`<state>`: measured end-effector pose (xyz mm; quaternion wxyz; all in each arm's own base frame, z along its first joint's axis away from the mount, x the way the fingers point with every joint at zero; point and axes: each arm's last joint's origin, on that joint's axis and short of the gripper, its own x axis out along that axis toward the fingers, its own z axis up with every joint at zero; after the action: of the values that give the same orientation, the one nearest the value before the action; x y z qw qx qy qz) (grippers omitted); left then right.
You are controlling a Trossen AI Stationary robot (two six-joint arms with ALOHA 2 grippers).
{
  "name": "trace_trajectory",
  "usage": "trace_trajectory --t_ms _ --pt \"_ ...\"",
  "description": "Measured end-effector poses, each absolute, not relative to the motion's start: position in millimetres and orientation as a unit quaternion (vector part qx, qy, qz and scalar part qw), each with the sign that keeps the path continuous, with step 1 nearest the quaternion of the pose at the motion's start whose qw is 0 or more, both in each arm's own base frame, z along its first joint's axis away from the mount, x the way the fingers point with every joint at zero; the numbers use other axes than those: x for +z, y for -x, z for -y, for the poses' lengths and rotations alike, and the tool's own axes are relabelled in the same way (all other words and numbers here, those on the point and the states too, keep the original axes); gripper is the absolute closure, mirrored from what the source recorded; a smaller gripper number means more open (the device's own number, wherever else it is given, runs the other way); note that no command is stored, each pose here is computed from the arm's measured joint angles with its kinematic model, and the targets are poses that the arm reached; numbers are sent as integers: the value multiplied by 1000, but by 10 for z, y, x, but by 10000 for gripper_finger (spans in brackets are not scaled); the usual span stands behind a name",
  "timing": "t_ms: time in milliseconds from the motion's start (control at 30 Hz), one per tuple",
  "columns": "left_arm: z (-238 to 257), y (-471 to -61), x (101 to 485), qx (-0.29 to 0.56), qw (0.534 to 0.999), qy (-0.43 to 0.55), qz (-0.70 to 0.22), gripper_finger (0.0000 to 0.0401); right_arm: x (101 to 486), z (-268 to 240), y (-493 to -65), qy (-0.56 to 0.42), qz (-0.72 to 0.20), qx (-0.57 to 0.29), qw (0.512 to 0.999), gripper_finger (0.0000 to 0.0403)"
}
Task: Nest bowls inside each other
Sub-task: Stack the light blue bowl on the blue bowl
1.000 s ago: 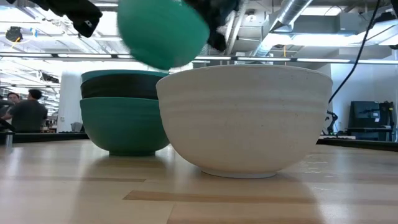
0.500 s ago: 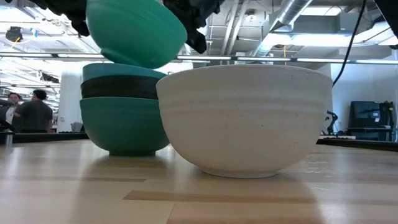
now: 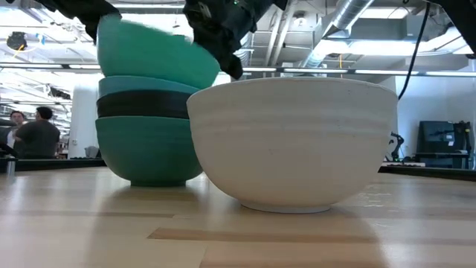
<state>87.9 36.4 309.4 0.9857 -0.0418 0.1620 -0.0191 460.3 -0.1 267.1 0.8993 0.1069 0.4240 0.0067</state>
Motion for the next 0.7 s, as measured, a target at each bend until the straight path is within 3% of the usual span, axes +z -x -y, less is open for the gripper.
trace_trajectory --t_ms 167,700 --pt "-366 -878 3093 -15 986 42 -163 360 2671 47 -4603 -109 -423 3 899 345" --pt "-369 -879 3093 -9 985 48 -163 360 2530 -3 -4610 -122 -456 38 881 346"
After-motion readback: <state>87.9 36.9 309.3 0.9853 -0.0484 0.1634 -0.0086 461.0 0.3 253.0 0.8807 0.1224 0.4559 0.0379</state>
